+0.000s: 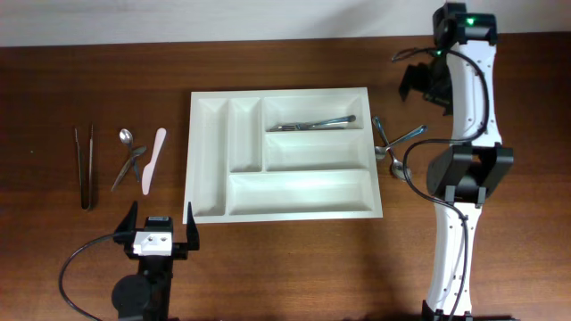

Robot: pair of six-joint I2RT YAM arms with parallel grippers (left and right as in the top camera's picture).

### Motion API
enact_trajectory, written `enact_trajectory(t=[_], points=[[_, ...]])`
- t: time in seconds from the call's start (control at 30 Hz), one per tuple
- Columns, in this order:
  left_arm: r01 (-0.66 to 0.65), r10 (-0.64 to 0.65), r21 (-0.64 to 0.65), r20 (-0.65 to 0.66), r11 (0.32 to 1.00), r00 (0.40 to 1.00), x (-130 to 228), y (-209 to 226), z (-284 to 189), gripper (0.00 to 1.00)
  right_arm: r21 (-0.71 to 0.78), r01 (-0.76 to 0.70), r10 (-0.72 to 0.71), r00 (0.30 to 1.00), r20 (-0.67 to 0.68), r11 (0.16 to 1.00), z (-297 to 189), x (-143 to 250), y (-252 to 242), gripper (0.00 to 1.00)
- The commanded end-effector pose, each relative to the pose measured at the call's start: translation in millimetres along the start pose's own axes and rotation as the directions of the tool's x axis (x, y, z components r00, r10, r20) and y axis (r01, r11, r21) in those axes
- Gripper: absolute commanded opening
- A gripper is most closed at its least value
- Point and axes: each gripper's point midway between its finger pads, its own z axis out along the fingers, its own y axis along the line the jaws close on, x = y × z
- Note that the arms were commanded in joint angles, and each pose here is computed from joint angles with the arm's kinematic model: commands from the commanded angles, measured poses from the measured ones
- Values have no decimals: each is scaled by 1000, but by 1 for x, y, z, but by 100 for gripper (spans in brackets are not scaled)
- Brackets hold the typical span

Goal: Pack container
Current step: 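Move the right gripper back to the cutlery pile right of the tray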

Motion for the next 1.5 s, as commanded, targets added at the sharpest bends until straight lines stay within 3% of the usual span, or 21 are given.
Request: enact_trajectory(t=[0.0,0.37,0.67,1.0,1.47], points=[[-9,9,9,3,1000,1000,1,-1,0,99,86,-70,70,998,4,994,-1,6,-12,95],[-9,9,9,3,1000,1000,1,-1,0,99,138,-125,141,984,-111,982,35,39,7,88],[-9,9,9,3,1000,1000,1,-1,0,99,137,-188,200,976,-83,973,41,46,34,77],[-9,9,9,3,1000,1000,1,-1,0,99,143,-364,379,920,-96,920,67,52,40,72],[-9,9,9,3,1000,1000,1,-1,0,99,173,-434,463,862,-205,884,118,83,43,66]])
